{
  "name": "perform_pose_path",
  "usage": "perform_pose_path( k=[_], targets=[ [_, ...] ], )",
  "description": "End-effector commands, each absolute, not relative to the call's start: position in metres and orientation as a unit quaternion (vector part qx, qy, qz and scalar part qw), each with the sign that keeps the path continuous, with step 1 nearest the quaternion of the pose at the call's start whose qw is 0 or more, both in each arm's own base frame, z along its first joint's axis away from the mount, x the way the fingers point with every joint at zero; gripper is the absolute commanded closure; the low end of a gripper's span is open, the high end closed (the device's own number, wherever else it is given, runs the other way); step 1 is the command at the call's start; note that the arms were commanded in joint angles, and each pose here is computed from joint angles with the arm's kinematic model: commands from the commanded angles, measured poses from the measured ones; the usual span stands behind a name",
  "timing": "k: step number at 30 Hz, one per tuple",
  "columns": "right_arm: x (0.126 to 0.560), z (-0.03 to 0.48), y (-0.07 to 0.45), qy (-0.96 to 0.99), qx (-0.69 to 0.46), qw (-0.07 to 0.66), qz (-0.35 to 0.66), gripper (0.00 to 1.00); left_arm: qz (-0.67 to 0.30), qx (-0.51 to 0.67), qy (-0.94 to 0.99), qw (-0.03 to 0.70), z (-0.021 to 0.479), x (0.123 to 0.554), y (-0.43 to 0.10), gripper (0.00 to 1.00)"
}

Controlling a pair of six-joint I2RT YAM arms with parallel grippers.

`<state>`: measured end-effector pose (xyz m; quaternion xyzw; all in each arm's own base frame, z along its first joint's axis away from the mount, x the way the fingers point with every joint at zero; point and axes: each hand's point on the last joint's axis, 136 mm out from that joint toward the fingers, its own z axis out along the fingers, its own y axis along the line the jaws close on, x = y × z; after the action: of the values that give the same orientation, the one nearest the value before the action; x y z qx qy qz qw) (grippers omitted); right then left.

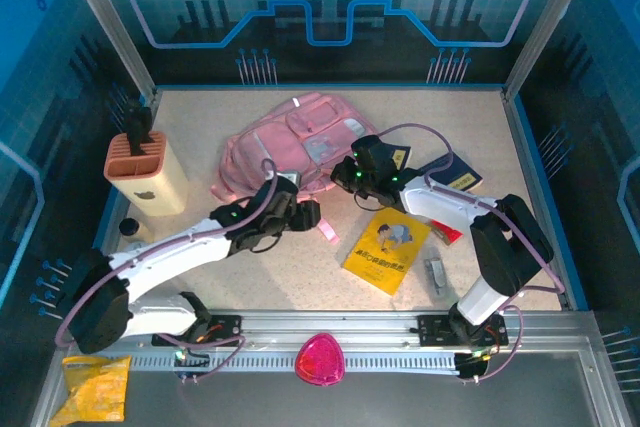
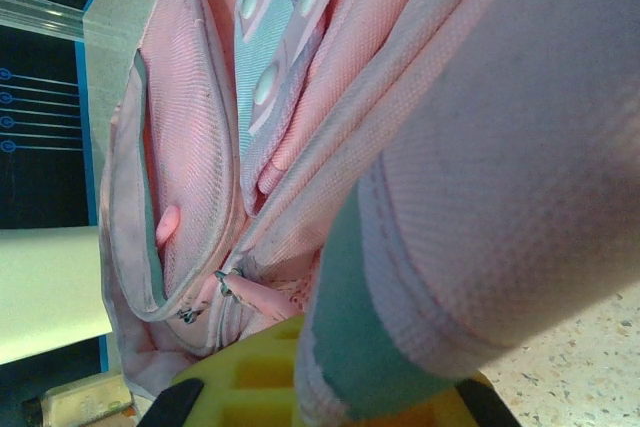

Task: Pack the student bag

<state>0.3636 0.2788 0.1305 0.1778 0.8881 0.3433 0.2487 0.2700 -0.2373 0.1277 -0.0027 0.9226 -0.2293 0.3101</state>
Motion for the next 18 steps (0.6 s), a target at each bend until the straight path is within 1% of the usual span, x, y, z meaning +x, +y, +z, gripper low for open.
perform_pose_path(
  k=[1, 5, 12, 18],
  targets=[
    [0.375, 0.18, 0.293, 0.859, 0.171, 0.285, 0.389, 1.0, -0.223, -0.008, 0.914, 0.338, 0.125, 0.286, -0.25, 0.46],
    [0.376, 0.182, 0.293, 0.863, 0.168, 0.279, 0.388, 1.0, -0.177, -0.02, 0.922, 0.344, 0.11, 0.301, -0.246, 0.5],
    [0.375, 0.182, 0.293, 0.861, 0.171, 0.274, 0.393, 1.0, -0.195, -0.006, 0.906, 0.374, 0.115, 0.323, -0.268, 0.54],
    [0.372, 0.175, 0.293, 0.862, 0.175, 0.263, 0.395, 1.0, -0.164, -0.037, 0.899, 0.405, 0.124, 0.34, -0.26, 0.55]
  ],
)
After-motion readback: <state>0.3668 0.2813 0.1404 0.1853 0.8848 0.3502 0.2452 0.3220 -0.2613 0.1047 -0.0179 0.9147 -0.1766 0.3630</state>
